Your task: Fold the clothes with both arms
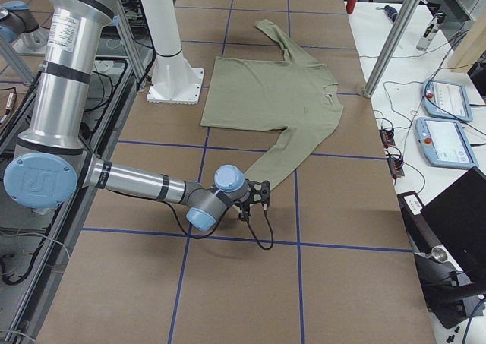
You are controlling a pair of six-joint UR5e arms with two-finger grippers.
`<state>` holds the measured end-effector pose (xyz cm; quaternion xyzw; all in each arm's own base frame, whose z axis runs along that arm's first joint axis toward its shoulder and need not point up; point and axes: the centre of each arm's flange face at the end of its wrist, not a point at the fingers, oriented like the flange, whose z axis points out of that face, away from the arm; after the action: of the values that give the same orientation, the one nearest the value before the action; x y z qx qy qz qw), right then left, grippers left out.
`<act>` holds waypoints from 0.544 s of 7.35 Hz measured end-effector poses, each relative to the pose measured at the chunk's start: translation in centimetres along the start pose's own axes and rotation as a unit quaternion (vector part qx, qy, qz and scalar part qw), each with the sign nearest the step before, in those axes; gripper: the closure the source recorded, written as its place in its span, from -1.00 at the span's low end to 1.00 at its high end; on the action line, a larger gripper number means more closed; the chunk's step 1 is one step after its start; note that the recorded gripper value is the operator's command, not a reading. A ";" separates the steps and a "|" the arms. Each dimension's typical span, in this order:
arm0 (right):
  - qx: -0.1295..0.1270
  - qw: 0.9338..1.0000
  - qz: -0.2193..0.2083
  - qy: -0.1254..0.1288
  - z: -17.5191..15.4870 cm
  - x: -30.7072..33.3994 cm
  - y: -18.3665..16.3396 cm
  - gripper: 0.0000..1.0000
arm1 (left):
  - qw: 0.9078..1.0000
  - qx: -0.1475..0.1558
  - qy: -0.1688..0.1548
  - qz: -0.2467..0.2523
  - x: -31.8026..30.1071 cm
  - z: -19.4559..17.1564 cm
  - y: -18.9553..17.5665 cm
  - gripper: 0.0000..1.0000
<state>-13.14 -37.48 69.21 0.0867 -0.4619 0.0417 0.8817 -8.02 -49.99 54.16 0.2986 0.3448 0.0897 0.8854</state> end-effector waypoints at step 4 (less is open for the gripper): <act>-0.016 1.000 -0.007 0.011 1.3 0.3 1.4 -0.08 | 1.000 -0.002 0.000 0.000 -0.1 0.1 0.2 -1.00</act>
<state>-14.22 -36.36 70.36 0.0755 -0.4525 0.0295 0.8881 -8.02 -49.97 54.43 0.2968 0.3447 0.0900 0.8860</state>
